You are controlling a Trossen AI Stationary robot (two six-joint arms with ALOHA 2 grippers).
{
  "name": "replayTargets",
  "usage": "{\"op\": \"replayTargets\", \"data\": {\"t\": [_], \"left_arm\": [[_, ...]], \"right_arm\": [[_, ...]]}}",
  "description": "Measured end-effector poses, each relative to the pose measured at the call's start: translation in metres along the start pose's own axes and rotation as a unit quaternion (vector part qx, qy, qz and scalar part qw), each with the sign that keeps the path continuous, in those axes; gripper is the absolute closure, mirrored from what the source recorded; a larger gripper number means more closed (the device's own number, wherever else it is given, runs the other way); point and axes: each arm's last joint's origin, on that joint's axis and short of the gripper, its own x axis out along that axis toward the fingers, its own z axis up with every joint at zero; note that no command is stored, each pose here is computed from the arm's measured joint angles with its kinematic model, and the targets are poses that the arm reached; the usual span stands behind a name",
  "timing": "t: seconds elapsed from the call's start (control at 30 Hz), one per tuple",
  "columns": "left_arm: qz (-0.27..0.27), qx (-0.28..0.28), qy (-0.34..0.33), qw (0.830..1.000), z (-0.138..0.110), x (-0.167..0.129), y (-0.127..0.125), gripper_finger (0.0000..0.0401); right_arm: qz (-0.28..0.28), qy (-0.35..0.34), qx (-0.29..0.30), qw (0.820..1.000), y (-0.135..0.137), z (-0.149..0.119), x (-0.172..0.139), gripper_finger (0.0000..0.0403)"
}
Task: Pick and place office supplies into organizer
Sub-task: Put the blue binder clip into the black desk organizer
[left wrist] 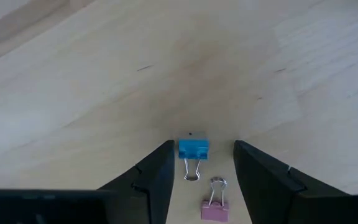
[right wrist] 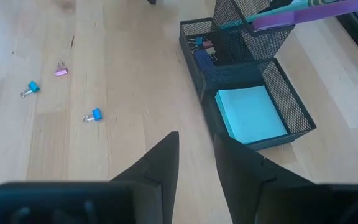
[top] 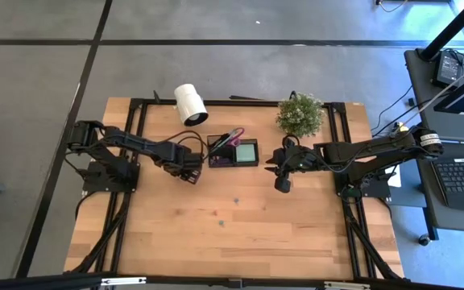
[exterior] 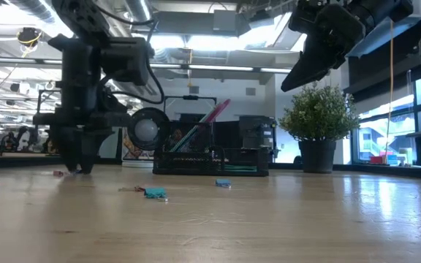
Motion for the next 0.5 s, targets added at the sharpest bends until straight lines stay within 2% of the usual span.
{"op": "replayTargets", "data": {"t": [0.5], "left_arm": [[0.003,0.028,-0.010,1.000,0.0030,0.0008,0.0010,0.0320]], "right_arm": [[0.000,0.000,0.000,1.000,0.0001,0.0000,0.0000,0.0296]]}}
